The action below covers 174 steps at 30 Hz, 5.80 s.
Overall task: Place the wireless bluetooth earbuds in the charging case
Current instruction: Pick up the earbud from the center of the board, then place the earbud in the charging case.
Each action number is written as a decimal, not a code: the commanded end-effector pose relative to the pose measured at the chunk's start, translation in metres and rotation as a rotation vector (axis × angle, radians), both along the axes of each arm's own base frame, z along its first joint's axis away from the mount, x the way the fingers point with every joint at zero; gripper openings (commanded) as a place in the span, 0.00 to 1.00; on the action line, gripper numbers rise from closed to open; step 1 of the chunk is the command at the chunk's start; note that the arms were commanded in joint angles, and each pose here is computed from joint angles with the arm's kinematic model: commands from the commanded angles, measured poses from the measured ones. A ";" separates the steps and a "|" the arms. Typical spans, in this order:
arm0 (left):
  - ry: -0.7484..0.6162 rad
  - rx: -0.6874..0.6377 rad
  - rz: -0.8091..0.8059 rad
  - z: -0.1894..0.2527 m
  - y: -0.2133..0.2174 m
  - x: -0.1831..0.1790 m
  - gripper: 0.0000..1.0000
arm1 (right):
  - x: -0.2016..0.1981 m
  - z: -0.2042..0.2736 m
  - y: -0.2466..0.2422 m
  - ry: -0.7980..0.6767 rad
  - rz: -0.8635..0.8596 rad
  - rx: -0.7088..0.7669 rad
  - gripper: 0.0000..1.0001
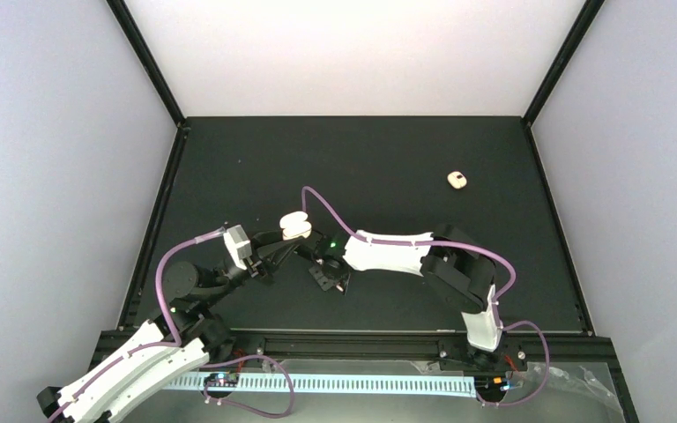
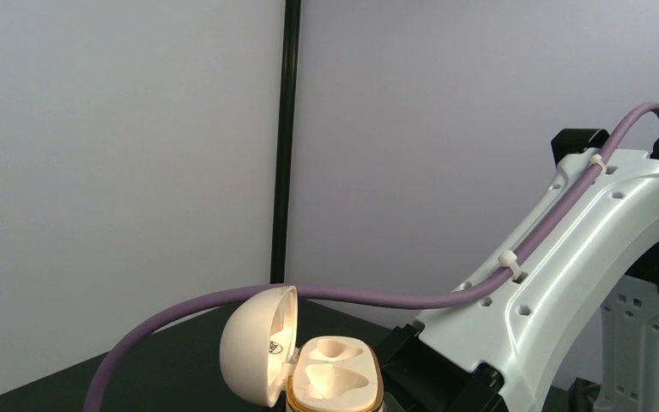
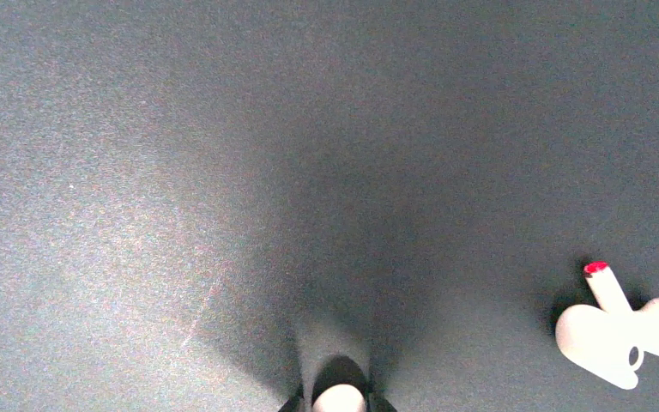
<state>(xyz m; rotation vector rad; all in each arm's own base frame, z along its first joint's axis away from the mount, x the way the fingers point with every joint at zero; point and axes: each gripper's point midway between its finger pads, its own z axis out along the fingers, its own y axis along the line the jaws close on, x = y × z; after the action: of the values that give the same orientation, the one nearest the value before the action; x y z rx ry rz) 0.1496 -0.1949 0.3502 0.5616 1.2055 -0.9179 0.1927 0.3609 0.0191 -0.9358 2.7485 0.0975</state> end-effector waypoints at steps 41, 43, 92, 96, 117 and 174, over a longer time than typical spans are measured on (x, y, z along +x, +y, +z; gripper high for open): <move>-0.017 -0.037 0.051 0.021 0.011 0.002 0.02 | 0.050 0.135 -0.038 -0.268 -0.172 0.208 0.01; -0.026 -0.050 0.058 0.027 0.012 0.003 0.02 | 0.060 0.163 -0.049 -0.311 -0.199 0.251 0.01; -0.221 -0.285 -0.629 0.148 -0.126 -0.002 0.02 | -0.067 0.515 -0.166 -1.246 0.250 1.498 0.01; -0.226 -0.285 -0.653 0.148 -0.127 -0.008 0.02 | -0.064 0.511 -0.158 -1.227 0.262 1.496 0.01; -0.377 -0.191 -0.674 0.127 -0.133 -0.032 0.01 | -0.085 0.494 -0.153 -1.129 0.379 1.517 0.01; -0.355 -0.218 -0.665 0.140 -0.124 -0.044 0.02 | -0.075 0.467 -0.150 -1.080 0.330 1.456 0.01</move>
<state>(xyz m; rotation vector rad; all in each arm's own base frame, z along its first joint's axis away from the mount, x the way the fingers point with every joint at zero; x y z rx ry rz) 0.1181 -0.3346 0.4677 0.9568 0.6893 -1.4435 0.1133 0.2148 0.4881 -0.6332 0.9742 1.0742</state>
